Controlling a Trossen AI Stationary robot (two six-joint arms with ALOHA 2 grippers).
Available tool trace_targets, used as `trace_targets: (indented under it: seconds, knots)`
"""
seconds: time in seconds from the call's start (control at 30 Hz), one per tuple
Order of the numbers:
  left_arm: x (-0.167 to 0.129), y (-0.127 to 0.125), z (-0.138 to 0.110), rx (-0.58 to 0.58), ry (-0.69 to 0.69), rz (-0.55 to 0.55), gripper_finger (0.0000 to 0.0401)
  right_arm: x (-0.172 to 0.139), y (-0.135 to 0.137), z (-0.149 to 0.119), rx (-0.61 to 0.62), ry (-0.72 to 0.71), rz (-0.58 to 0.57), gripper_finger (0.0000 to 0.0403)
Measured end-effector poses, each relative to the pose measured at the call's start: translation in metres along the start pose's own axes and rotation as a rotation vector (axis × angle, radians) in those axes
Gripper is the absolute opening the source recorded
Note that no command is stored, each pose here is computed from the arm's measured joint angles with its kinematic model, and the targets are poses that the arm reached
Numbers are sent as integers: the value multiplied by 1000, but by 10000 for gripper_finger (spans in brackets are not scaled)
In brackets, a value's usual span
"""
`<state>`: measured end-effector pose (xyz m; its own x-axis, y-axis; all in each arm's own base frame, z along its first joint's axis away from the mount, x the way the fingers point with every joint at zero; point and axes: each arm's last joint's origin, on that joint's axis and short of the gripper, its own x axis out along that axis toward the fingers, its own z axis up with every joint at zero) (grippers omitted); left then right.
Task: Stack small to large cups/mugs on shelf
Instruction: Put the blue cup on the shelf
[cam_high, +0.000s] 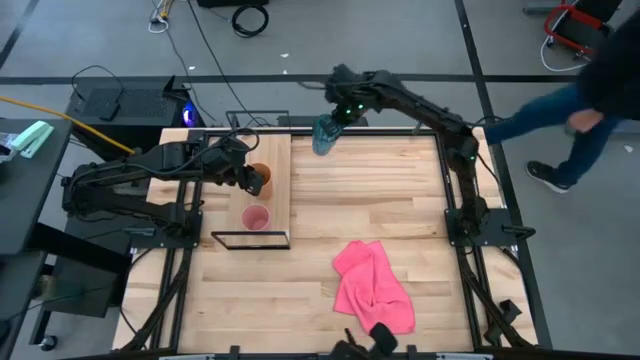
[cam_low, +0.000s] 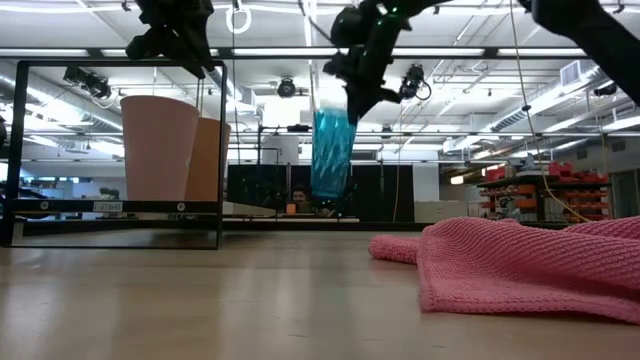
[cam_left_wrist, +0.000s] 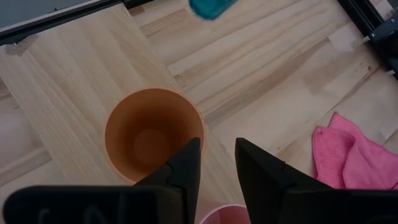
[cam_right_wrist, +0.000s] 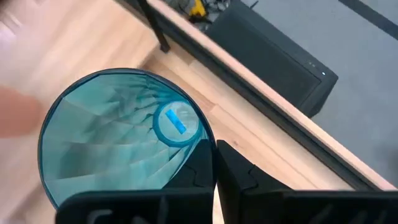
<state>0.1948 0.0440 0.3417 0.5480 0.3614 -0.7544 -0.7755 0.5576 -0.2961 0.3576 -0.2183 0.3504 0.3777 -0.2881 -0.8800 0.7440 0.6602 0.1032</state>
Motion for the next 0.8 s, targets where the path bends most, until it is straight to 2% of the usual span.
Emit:
trace_targets:
  seconds: [0.1, 0.33, 0.8]
  knots:
    - [0, 0, 0, 0, 0, 0, 107, 19, 8, -1, -47, 36, 12, 4]
    - [0, 0, 0, -1, -4, -2, 107, 47, 27, 2, -87, 19, 75, 4]
    - [0, -1, 1, -3, -7, -4, 107, 67, 27, 1, -89, 63, 83, 4]
